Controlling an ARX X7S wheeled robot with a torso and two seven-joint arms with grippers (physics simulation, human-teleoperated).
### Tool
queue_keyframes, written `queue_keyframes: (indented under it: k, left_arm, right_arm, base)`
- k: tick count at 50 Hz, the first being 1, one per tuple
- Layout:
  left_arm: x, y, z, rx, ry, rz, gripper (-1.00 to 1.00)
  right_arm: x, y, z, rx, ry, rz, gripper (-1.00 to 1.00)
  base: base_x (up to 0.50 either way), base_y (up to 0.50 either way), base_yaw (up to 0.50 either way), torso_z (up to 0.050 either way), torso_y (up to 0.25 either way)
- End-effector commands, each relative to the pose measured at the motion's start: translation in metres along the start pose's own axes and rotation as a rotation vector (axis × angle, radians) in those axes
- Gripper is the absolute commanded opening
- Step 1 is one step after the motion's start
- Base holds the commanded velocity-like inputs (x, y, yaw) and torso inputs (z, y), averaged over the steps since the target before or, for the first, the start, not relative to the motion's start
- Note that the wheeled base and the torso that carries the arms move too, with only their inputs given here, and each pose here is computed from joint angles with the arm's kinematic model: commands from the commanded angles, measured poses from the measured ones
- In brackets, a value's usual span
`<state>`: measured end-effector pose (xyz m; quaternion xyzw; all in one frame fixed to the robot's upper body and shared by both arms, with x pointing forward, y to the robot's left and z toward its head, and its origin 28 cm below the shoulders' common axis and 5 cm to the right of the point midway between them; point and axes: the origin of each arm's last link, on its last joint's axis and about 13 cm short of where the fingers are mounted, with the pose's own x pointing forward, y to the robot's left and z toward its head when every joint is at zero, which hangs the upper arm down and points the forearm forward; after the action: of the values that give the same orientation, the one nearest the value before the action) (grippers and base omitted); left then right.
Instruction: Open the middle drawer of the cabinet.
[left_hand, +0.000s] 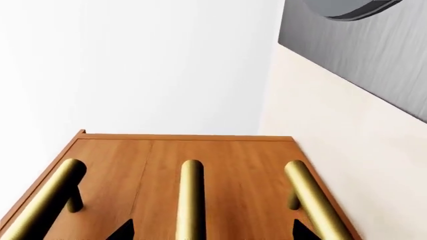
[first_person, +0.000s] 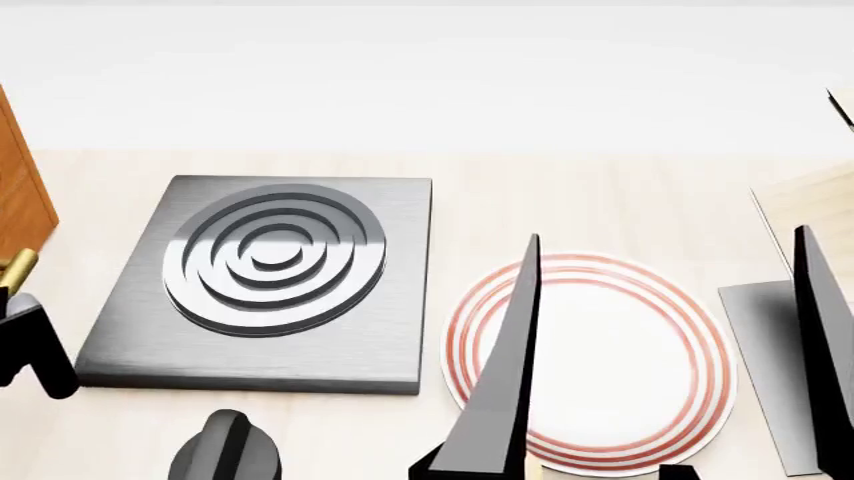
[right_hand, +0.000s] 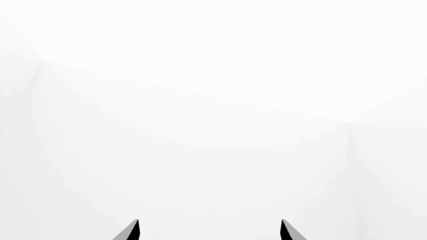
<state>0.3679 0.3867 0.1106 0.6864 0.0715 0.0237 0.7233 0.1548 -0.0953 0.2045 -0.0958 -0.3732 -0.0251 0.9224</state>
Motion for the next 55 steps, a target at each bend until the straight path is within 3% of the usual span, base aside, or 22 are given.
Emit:
queue_keyframes:
  k: [1, 55]
  left_arm:
    - [-0.001, 0.000, -0.002, 0.009, 0.017, -0.017, 1.00]
    - [-0.002, 0.007, -0.012, 0.005, 0.099, 0.016, 1.00]
  right_arm:
    - [0.000, 0.000, 0.000, 0.001, 0.003, 0.001, 1.00]
    - [-0.001, 0.001, -0.001, 0.001, 0.007, 0.008, 1.00]
  base:
    - [0.00, 0.00, 0.00, 0.000, 0.000]
    - [0.00, 0.00, 0.00, 0.000, 0.000]
